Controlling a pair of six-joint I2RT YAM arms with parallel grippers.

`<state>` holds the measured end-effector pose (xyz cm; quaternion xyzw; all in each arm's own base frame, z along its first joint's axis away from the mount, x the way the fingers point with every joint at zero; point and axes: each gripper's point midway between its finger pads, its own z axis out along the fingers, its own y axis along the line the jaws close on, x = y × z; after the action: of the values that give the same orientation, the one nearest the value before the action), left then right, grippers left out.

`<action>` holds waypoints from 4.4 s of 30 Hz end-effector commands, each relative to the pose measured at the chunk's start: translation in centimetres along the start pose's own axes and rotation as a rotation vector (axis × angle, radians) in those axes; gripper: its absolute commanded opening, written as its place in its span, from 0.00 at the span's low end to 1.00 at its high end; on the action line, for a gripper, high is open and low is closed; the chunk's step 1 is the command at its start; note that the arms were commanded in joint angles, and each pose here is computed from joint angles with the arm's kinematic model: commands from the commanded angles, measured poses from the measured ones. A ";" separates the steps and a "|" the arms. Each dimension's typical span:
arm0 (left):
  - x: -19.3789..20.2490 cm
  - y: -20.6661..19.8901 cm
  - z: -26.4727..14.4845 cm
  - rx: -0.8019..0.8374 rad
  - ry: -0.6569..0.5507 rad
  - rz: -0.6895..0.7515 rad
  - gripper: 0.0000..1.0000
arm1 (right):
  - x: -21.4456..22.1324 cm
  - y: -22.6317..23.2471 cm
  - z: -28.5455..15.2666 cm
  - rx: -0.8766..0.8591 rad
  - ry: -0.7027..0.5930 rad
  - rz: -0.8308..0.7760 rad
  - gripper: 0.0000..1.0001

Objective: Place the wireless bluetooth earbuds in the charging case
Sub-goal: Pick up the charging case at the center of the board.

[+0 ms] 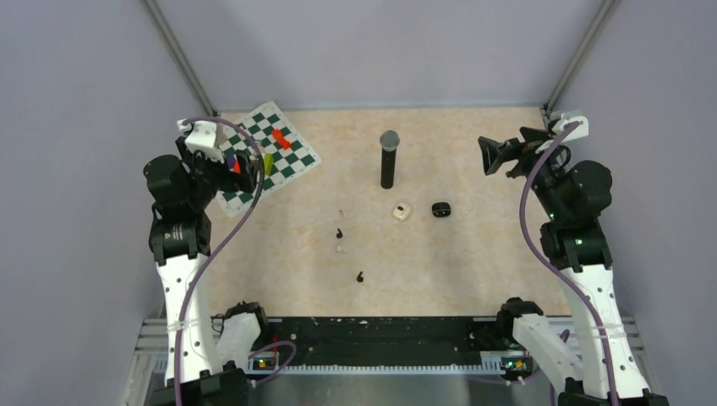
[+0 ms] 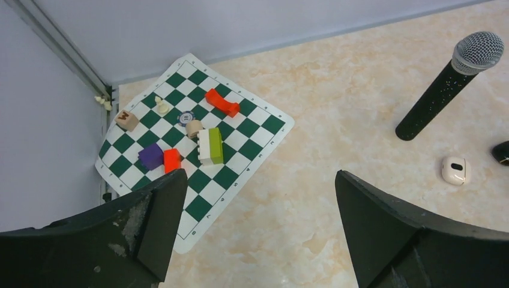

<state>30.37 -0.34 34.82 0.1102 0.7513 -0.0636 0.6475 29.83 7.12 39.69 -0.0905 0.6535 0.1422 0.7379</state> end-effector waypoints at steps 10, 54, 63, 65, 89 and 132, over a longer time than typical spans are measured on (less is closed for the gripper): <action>2.7 -3.8 -1.3 0.210 0.065 0.065 0.99 | 1.6 -1.0 0.8 0.012 0.006 -0.112 0.99; 9.0 -5.4 -1.0 0.325 0.186 0.043 0.99 | 35.0 4.0 3.7 -0.306 1.099 0.050 0.93; 9.1 -5.6 -0.9 0.337 0.189 0.036 0.99 | 35.9 3.3 4.2 -0.279 1.079 0.019 0.93; 9.0 -5.6 -0.9 0.337 0.189 0.036 0.99 | 36.1 3.2 4.5 -0.268 1.068 0.016 0.93; 9.0 -5.7 -0.8 0.349 0.189 0.026 0.99 | 34.5 4.4 2.7 -0.374 1.127 -0.018 0.89; 8.9 -6.1 -1.1 0.367 0.183 0.029 0.99 | 32.3 -4.3 3.1 -0.013 1.123 -0.450 0.91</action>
<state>26.70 -4.95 25.36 0.2277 0.7926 -0.1783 0.5368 36.78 7.00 6.27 -0.2945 0.9165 -0.0664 0.2626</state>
